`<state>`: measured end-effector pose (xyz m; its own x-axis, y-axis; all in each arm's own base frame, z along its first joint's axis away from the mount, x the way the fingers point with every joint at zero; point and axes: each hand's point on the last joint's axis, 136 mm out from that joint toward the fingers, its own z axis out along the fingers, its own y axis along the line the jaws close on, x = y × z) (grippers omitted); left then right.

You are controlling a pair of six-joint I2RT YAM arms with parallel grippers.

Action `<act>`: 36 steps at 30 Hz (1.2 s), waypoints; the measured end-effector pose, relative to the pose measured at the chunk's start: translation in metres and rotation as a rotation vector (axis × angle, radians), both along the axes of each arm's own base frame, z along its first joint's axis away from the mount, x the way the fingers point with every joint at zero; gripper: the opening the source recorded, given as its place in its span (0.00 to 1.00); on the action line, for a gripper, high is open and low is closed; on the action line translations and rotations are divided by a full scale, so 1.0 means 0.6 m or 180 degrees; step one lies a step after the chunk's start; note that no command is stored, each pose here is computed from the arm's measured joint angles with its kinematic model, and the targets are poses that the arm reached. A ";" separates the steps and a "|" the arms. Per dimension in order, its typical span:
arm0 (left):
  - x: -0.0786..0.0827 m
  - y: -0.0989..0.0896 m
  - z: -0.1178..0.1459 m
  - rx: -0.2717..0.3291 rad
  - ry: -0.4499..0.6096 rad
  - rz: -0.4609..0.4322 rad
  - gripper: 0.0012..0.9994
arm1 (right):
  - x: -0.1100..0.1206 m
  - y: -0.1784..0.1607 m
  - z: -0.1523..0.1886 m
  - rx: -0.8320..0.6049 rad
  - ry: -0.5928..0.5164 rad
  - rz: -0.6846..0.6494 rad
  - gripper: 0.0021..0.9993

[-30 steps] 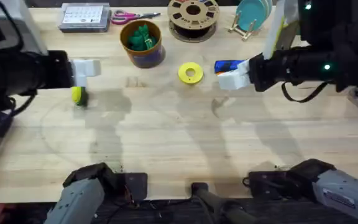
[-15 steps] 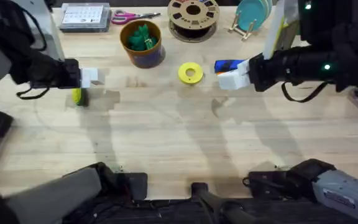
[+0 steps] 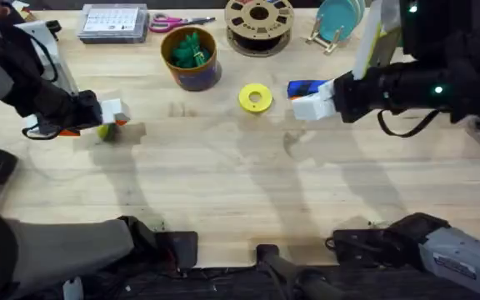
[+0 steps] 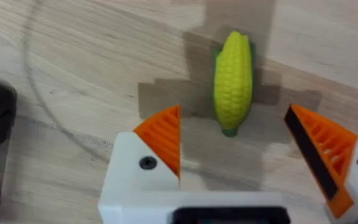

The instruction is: Pick up the gripper from the table and insert it into the empty holder that is missing its gripper. Then pick up a screw, insert it into the mounting hole, and use the screwdriver to tighten it. Finally, clean up the table by picking up the vegetable and placing it into the bucket.

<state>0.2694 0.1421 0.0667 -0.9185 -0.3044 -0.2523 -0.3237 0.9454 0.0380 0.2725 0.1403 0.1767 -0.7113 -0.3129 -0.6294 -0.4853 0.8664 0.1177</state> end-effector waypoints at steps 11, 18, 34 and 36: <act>0.007 0.006 -0.058 -0.0149 0.0222 0.0040 0.99 | 0.000 0.000 0.000 0.0000 0.0000 0.0000 1.00; 0.027 0.019 -0.053 -0.0055 0.0078 0.0045 0.99 | 0.000 0.000 0.000 0.0000 -0.0002 0.0000 1.00; 0.030 0.021 -0.052 -0.0044 0.0061 0.0067 0.02 | 0.000 0.000 0.000 0.0000 0.0000 0.0000 1.00; 0.030 0.021 -0.052 -0.0046 0.0061 0.0066 0.02 | 0.000 0.000 0.000 0.0000 0.0000 0.0000 1.00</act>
<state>0.2875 0.1548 0.0354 -0.9166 -0.3269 -0.2302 -0.3426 0.9390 0.0307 0.2724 0.1402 0.1767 -0.7113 -0.3129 -0.6294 -0.4852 0.8664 0.1176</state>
